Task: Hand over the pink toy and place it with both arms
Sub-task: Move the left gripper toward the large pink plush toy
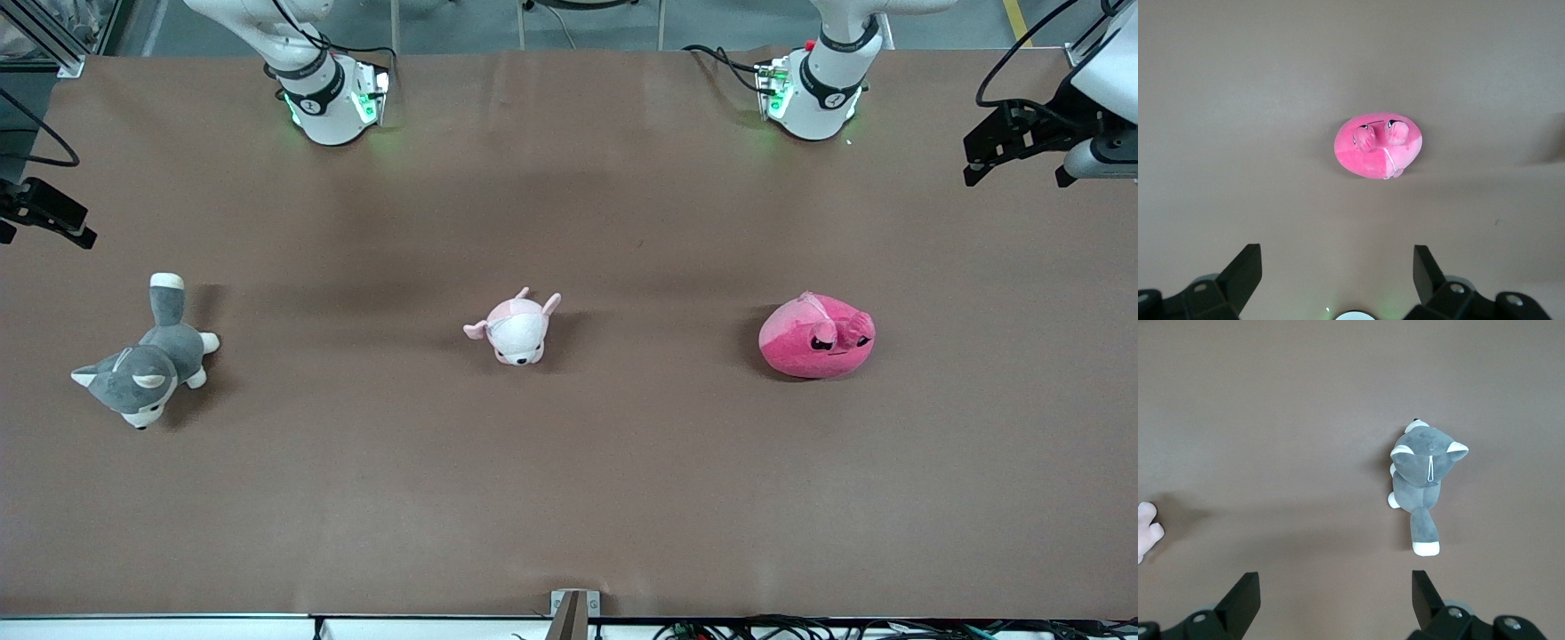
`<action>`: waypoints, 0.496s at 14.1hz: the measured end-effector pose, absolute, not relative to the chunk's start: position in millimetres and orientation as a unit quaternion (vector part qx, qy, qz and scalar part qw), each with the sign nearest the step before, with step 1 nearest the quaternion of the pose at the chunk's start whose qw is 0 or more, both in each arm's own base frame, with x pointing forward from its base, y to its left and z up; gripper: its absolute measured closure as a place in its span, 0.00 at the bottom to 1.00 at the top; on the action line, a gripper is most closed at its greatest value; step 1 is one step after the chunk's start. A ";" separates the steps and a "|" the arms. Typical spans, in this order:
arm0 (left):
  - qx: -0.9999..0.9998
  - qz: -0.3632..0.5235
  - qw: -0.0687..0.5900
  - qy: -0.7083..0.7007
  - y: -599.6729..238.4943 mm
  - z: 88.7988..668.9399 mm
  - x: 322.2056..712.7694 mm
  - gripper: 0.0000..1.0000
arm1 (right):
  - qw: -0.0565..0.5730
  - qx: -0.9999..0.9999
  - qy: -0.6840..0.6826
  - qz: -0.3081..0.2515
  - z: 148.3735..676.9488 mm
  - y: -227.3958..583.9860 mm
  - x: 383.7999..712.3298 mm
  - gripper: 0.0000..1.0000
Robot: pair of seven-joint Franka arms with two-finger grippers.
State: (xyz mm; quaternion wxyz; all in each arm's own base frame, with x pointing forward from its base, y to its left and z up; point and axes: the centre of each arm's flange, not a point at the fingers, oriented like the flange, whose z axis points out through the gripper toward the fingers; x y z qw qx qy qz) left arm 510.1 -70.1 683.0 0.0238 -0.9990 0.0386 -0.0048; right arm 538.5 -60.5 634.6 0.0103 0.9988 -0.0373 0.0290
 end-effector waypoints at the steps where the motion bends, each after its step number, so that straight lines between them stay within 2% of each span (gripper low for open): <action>1: -0.999 -0.004 0.024 0.039 -70.6 682.4 510.1 0.00 | 0.010 0.999 -0.037 0.029 634.5 -60.5 538.4 0.00; 7: -0.998 0.008 0.025 0.052 -71.0 669.1 517.7 0.00 | 0.010 0.999 -0.037 0.029 634.2 -60.5 538.4 0.00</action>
